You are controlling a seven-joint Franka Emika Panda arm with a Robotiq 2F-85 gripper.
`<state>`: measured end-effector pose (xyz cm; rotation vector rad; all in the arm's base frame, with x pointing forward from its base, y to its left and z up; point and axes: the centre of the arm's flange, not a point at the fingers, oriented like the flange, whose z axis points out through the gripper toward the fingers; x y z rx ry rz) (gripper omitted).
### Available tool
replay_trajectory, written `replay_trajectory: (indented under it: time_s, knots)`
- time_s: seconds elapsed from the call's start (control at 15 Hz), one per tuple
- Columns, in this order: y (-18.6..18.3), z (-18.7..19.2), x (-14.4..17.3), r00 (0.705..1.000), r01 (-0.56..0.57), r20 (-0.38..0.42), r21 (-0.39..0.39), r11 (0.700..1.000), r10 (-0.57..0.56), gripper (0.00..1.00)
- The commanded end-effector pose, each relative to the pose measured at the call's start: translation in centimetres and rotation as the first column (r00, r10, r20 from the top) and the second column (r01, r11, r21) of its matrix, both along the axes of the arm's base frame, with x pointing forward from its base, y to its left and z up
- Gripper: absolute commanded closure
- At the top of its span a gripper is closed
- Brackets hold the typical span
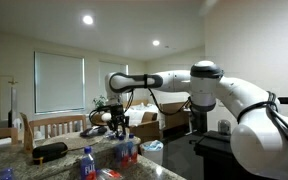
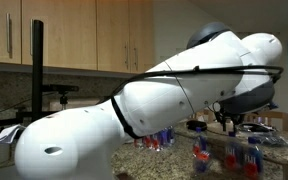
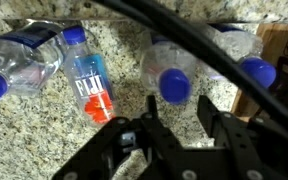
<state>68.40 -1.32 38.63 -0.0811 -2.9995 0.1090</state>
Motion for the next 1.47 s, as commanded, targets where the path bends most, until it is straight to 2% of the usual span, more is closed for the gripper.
replay_trajectory:
  time_s: [0.0, 0.2, 0.53, 0.87, 1.07, 1.4]
  knots:
    - [-1.7, 1.2, 0.0, 1.0, -0.015, 0.012, 0.0, 1.0, 0.015, 0.22]
    - [-2.3, 2.0, -0.1, 1.0, -0.01, 0.022, -0.002, 1.0, 0.01, 0.01]
    - [-3.4, 4.1, -0.2, 1.0, -0.003, 0.022, 0.004, 1.0, 0.003, 0.0]
    - [-3.6, 11.1, -2.2, 0.999, 0.042, -0.021, 0.037, 0.998, -0.041, 0.0]
    - [-2.9, 14.7, -4.7, 0.992, 0.113, -0.063, 0.02, 0.993, -0.112, 0.0]
    - [1.1, 14.9, -8.5, 0.958, 0.243, -0.157, 0.015, 0.97, -0.238, 0.0]
